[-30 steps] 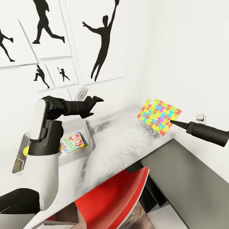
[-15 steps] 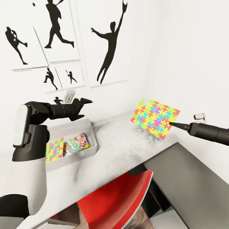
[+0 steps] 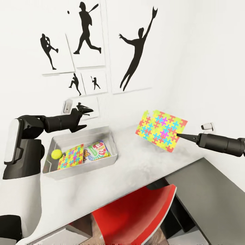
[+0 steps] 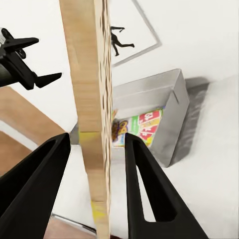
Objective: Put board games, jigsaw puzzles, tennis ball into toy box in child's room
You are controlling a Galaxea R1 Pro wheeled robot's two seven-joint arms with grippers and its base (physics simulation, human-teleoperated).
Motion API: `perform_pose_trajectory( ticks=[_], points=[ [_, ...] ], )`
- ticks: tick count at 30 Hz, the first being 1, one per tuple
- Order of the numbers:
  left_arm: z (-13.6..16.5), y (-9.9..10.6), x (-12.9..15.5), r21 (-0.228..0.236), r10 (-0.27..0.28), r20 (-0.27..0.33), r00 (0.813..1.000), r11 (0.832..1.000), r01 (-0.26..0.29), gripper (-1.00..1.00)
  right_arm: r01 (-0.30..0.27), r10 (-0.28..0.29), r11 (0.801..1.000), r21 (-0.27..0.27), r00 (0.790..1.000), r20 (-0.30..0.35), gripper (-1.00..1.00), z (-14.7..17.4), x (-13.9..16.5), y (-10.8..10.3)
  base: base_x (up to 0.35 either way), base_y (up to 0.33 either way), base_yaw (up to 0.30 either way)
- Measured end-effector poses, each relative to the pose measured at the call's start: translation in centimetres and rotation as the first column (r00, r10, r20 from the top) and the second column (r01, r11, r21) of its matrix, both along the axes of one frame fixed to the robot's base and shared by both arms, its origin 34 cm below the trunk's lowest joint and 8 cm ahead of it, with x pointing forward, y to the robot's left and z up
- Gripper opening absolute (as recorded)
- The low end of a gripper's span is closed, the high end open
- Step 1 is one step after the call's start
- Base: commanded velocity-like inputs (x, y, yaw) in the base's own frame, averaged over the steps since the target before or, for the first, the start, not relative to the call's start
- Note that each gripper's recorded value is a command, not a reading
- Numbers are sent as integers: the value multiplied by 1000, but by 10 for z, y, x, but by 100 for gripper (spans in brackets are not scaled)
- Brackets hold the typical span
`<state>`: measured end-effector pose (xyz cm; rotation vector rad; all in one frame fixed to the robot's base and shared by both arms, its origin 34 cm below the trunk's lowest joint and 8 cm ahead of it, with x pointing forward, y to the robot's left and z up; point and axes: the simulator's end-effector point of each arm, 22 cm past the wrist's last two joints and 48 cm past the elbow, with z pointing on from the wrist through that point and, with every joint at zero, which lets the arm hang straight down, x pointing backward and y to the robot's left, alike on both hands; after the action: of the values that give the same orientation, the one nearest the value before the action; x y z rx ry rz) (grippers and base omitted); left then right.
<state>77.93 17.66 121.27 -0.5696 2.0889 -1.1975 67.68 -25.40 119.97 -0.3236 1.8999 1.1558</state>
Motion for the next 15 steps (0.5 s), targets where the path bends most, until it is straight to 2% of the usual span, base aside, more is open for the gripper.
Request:
perform_pose_trajectory(
  ticks=[4, 10, 15],
  points=[
    [1, -1, 0, 0, -1, 2, 1000, 1000, 1, 100, 0, 0, 1000, 0, 1000, -4, -100, -2, -1, 0, -101, 185, 33],
    [0, -1, -1, 0, -2, 2, 1000, 1000, 2, 100, 4, -4, 1000, 3, 1000, 1, -100, 1, -1, -2, -22, 40, 7],
    [-2, 1, -1, 4, 1, -2, 1000, 1000, -1, 100, 1, -1, 1000, 8, 1000, 4, -100, 3, -1, -1, -2, 3, 191]
  ],
)
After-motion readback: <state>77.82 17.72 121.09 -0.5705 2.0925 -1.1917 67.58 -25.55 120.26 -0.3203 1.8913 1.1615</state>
